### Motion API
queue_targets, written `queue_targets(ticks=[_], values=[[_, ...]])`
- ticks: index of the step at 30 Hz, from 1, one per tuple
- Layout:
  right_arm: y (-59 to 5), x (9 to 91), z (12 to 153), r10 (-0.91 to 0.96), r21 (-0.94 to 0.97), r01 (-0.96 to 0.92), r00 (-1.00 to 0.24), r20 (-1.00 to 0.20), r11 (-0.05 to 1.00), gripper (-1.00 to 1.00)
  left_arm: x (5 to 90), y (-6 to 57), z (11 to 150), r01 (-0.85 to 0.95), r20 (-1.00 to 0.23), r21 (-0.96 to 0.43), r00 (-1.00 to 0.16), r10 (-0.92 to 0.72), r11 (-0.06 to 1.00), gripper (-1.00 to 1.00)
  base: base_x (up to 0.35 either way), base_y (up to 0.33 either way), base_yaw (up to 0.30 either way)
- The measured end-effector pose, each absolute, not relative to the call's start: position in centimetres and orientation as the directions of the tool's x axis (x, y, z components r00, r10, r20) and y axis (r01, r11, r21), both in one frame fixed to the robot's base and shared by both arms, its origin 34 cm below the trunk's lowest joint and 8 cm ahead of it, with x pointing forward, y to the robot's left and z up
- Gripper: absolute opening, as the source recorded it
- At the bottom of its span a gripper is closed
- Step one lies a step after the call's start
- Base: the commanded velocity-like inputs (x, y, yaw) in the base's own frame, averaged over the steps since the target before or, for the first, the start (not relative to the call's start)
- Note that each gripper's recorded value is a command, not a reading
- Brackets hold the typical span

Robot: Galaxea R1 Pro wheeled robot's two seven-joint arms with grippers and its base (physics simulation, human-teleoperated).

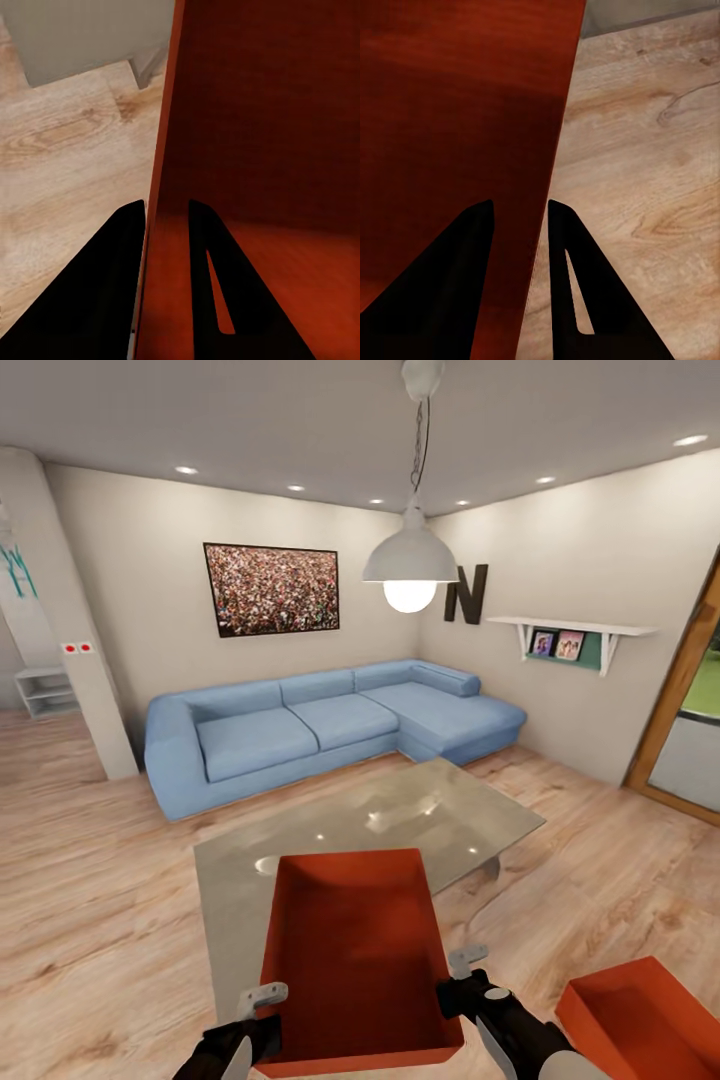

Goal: Move the two storage containers from the living room to the garage. In the garage, place one container on the floor and stack the other container on top of it (either order is fine).

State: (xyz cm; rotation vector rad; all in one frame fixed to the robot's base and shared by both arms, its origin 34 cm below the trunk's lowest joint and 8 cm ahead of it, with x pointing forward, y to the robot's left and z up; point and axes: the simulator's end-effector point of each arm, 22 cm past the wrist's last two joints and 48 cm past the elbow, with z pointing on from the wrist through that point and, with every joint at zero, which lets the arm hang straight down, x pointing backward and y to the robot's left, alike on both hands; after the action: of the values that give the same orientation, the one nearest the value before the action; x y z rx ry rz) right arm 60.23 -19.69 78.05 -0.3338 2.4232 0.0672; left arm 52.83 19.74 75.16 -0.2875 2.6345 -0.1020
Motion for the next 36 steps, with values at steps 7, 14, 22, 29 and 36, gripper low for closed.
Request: queue_targets(ticks=[7, 14, 22, 29, 36], values=[[-19.69, 60.25, 78.07, -0.221, -0.039, -0.256, -0.735, -0.641, 0.966, -1.0, 52.88, 19.74, 75.19, -0.184, -0.46, -0.123, -0.86, -0.22, 0.975, -1.0, 0.0, 0.0, 0.3], [-19.69, 60.24, 78.06, -0.221, -0.039, -0.256, -0.735, -0.641, 0.966, -1.0, 52.85, 19.74, 75.17, -0.184, -0.46, -0.123, -0.86, -0.221, 0.975, -1.0, 0.0, 0.0, 0.3], [-19.67, 60.23, 78.06, -0.221, -0.039, -0.256, -0.735, -0.641, 0.966, -1.0, 52.85, 19.76, 75.17, -0.184, -0.46, -0.123, -0.86, -0.22, 0.975, -1.0, 0.0, 0.0, 0.3], [-19.68, 60.23, 78.06, -0.221, -0.039, -0.256, -0.735, -0.641, 0.966, -1.0, 52.85, 19.75, 75.17, -0.184, -0.459, -0.123, -0.86, -0.22, 0.975, -1.0, 0.0, 0.0, 0.3], [-19.69, 60.23, 78.06, -0.221, -0.039, -0.256, -0.735, -0.641, 0.966, -1.0, 52.87, 19.75, 75.18, -0.184, -0.46, -0.122, -0.86, -0.22, 0.975, -1.0, 0.0, 0.0, 0.3]])
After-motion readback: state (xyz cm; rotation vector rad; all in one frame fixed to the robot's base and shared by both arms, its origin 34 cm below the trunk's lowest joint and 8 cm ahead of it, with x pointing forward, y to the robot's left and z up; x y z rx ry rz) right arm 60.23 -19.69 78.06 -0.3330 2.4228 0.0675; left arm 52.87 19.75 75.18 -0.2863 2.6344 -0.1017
